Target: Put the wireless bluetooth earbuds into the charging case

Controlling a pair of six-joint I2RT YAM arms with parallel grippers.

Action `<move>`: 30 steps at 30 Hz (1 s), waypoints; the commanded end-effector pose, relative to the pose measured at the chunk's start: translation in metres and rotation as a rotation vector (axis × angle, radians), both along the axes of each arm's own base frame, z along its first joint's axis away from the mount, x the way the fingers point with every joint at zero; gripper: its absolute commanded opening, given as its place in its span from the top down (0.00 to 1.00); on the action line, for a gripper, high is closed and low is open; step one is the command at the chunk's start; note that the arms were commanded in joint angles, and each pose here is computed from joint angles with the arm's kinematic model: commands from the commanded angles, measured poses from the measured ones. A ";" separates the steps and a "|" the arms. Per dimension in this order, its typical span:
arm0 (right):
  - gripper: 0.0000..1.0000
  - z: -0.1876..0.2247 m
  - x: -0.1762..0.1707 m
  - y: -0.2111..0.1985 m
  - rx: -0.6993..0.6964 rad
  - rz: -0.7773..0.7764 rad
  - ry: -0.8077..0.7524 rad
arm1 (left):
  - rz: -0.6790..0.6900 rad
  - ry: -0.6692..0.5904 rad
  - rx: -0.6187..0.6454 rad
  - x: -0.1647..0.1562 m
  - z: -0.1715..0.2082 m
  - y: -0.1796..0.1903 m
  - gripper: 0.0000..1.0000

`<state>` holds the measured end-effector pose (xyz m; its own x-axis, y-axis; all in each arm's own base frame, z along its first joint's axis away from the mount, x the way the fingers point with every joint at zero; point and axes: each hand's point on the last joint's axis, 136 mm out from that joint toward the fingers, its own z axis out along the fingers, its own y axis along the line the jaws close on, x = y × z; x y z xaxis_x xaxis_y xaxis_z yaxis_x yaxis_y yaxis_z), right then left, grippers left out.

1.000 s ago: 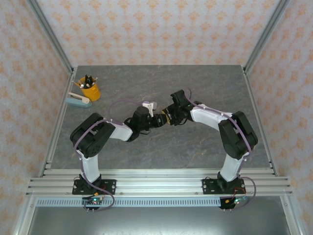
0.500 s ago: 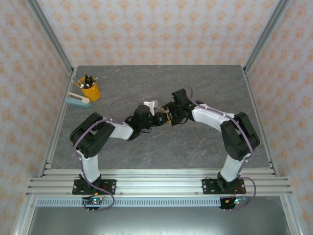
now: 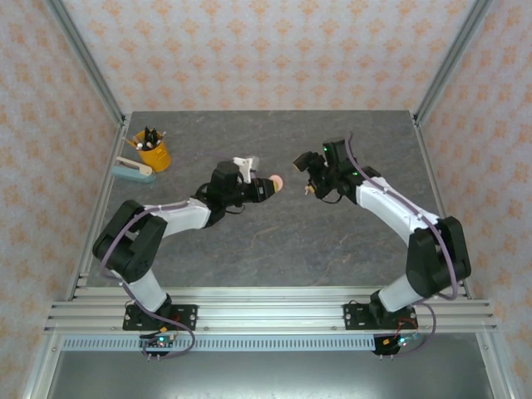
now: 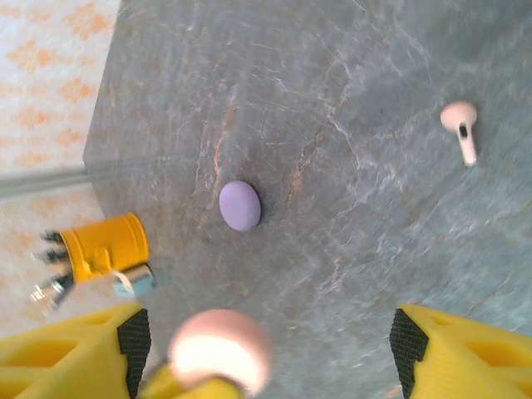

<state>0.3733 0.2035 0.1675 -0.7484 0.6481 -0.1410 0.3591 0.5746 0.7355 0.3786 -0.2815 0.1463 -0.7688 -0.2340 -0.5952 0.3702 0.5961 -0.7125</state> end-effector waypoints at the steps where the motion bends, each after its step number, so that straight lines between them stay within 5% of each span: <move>1: 0.23 0.019 -0.007 0.006 -0.119 0.244 -0.266 | -0.146 -0.055 -0.008 -0.014 0.036 -0.002 0.96; 11: 0.27 0.055 -0.027 0.045 0.064 0.493 -0.505 | -0.277 -0.085 0.002 -0.032 0.080 0.000 0.97; 30: 0.35 0.036 -0.033 0.061 0.070 0.543 -0.450 | -0.265 -0.112 0.010 -0.033 0.090 0.005 1.00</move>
<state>0.3341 0.2612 0.2028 -0.8624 0.2263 -0.4528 -0.2817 0.5288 0.8006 0.3474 -0.2770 0.2096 -0.7723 -0.0259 -0.6348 0.5379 0.5049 -0.6750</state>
